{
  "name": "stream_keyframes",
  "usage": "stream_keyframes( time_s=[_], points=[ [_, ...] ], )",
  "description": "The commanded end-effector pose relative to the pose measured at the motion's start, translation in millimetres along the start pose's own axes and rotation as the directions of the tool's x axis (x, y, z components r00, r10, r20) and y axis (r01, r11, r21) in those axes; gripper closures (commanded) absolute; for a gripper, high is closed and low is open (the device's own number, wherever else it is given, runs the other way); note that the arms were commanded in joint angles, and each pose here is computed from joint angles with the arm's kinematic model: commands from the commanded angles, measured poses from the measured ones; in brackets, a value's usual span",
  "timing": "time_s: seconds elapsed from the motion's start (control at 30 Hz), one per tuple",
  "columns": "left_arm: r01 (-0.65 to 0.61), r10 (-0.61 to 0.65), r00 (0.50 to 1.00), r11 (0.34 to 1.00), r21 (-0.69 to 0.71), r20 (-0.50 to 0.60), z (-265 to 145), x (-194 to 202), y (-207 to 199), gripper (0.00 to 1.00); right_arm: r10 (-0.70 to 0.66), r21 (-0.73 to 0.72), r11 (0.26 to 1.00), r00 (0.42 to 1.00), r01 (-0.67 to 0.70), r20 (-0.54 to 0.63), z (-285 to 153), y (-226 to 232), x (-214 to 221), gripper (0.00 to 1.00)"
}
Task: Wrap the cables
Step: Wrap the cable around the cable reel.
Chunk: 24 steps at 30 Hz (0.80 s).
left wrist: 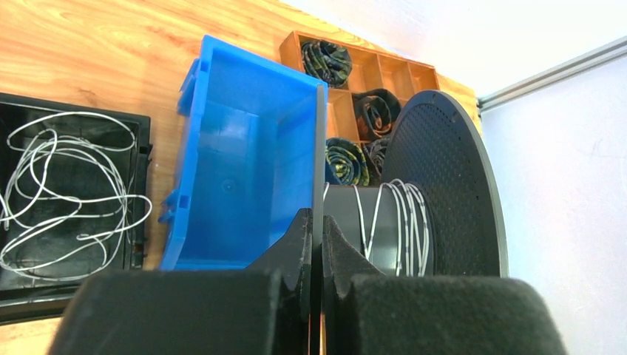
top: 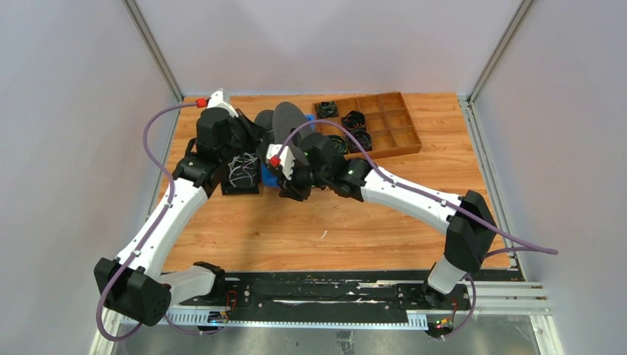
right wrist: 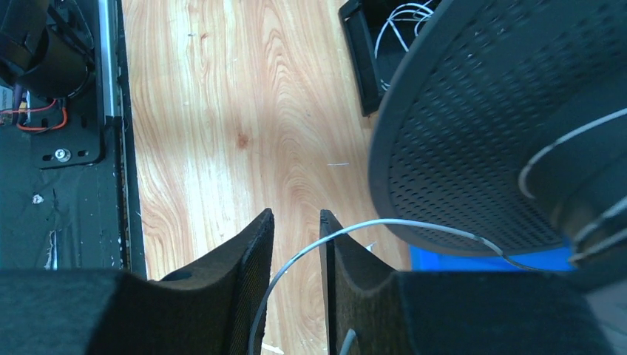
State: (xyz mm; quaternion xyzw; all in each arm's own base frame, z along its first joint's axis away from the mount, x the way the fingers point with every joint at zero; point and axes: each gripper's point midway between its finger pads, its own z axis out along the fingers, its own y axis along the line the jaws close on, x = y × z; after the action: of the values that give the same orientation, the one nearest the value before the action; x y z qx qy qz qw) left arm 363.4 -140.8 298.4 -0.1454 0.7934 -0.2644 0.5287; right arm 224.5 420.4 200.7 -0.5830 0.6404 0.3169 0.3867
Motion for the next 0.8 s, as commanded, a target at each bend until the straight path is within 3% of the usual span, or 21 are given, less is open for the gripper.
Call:
stream_keyframes(
  time_s=[0.0,0.77],
  points=[
    [0.013,-0.019,0.997,0.997,0.079,0.079,-6.3,-20.7,-18.9,1.00,-0.028,0.025,0.999,0.999,0.029,-0.028,-3.6,-1.8,-10.5,0.71],
    [-0.033,0.028,0.996,0.997,0.064,0.082,-8.7,-14.5,-15.6,1.00,-0.109,0.179,0.977,0.993,0.115,-0.042,-26.9,-33.8,-67.1,0.72]
  ],
)
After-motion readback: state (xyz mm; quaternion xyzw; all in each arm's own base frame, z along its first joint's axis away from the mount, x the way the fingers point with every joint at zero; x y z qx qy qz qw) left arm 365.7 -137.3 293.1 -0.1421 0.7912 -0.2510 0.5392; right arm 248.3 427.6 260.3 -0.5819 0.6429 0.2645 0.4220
